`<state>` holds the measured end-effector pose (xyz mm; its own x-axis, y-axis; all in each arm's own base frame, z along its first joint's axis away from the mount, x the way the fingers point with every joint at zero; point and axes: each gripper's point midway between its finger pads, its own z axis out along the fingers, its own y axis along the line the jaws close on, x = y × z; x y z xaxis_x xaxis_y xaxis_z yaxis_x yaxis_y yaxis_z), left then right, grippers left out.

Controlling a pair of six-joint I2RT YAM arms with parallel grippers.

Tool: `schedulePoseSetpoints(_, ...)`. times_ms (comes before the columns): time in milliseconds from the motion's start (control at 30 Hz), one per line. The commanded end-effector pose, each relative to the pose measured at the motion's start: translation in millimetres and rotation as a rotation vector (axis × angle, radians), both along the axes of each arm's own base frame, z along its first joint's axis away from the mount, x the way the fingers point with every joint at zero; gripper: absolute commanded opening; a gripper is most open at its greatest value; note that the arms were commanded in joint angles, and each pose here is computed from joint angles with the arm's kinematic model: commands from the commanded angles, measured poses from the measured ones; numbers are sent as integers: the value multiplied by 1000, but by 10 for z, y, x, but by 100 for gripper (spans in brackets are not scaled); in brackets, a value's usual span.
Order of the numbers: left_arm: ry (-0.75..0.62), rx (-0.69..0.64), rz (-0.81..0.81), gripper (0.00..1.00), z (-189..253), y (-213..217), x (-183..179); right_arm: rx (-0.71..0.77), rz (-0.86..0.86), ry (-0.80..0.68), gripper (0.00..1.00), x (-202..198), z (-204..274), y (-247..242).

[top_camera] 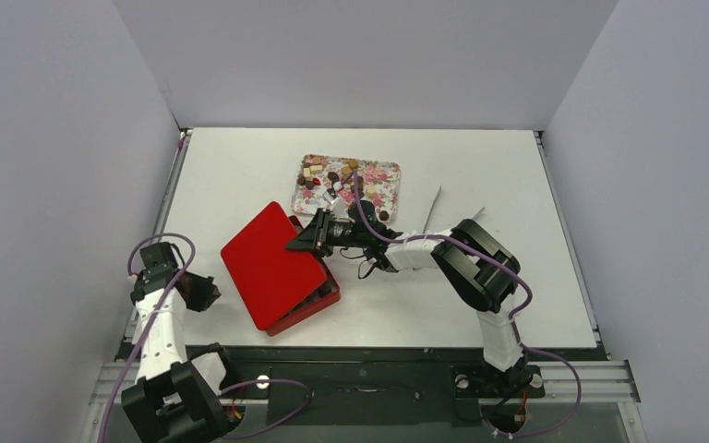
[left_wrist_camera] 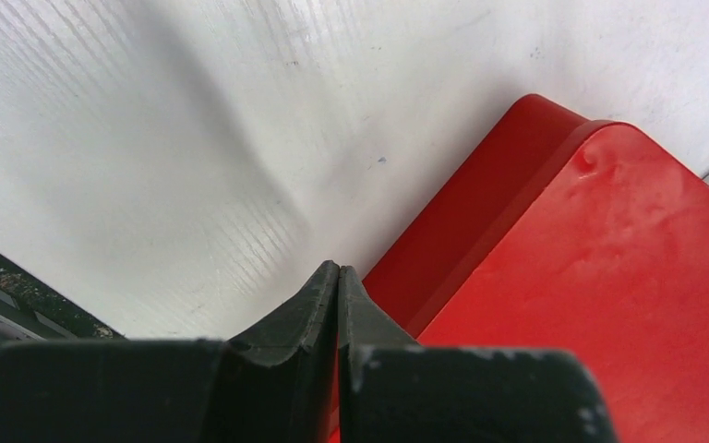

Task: Pack the chocolate
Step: Close the box lid on the packing box.

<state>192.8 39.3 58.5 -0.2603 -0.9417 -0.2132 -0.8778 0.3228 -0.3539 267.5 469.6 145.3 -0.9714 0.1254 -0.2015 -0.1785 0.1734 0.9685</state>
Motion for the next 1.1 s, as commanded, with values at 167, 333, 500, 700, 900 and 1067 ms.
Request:
schedulePoseSetpoints(167, -55, -77, -27, 0, -94, -136, 96, 68, -26, -97, 0, 109, 182, -23)
schedulePoseSetpoints(333, -64, -92, -57, 0, -107, -244, 117, 59, -31, -96, 0, 120, 142, -31)
schedulePoseSetpoints(500, -72, -102, -99, 0, -115, -375, 172, 51, -36, -101, 0, 128, 114, -37)
schedulePoseSetpoints(700, -72, -103, -112, 0, -99, -423, 224, 16, -42, -110, 0, 140, 47, -59)
schedulePoseSetpoints(900, -73, -99, -125, 0, -81, -445, 262, -28, -50, -117, 5, 148, -33, -103)
schedulePoseSetpoints(1067, -72, -99, -136, 0, -72, -460, 295, -76, -62, -127, 18, 172, -111, -163)
